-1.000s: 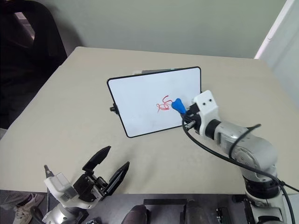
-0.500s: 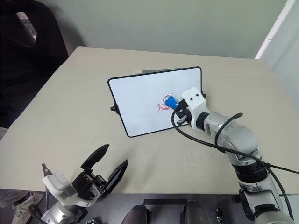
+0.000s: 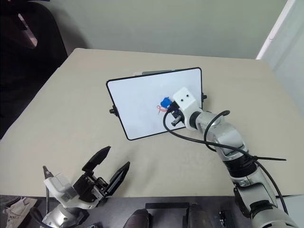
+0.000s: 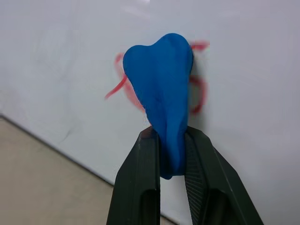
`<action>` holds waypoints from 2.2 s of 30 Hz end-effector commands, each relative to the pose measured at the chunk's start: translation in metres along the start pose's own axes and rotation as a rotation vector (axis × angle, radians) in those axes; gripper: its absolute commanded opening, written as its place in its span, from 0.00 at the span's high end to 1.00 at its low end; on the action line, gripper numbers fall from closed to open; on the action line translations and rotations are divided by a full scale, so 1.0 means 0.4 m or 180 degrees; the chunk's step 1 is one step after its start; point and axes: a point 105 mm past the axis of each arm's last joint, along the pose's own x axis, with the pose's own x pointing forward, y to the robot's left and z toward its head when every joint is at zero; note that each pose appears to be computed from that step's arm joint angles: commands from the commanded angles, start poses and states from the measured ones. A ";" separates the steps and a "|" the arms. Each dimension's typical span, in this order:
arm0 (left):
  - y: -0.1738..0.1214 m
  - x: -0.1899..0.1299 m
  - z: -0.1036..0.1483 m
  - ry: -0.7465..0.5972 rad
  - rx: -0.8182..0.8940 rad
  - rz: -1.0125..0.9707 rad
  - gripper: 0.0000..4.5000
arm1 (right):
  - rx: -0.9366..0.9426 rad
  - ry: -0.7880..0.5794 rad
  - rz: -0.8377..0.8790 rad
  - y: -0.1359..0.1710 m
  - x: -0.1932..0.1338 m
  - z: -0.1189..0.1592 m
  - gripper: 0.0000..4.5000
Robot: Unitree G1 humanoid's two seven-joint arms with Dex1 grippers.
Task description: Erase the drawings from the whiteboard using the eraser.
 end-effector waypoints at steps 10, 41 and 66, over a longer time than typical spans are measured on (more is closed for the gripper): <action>0.014 0.000 0.013 -0.0047 0.0061 0.0047 0.00 | -0.0006 -0.0237 -0.0328 -0.077 -0.017 0.070 0.91; 0.017 0.000 0.020 -0.0073 0.0038 0.0046 0.00 | 0.0027 -0.0441 -0.0594 -0.120 -0.033 0.148 0.91; 0.012 0.003 0.027 -0.0102 0.0051 0.0030 0.00 | -0.0012 -0.0028 -0.0446 -0.075 -0.034 0.082 0.91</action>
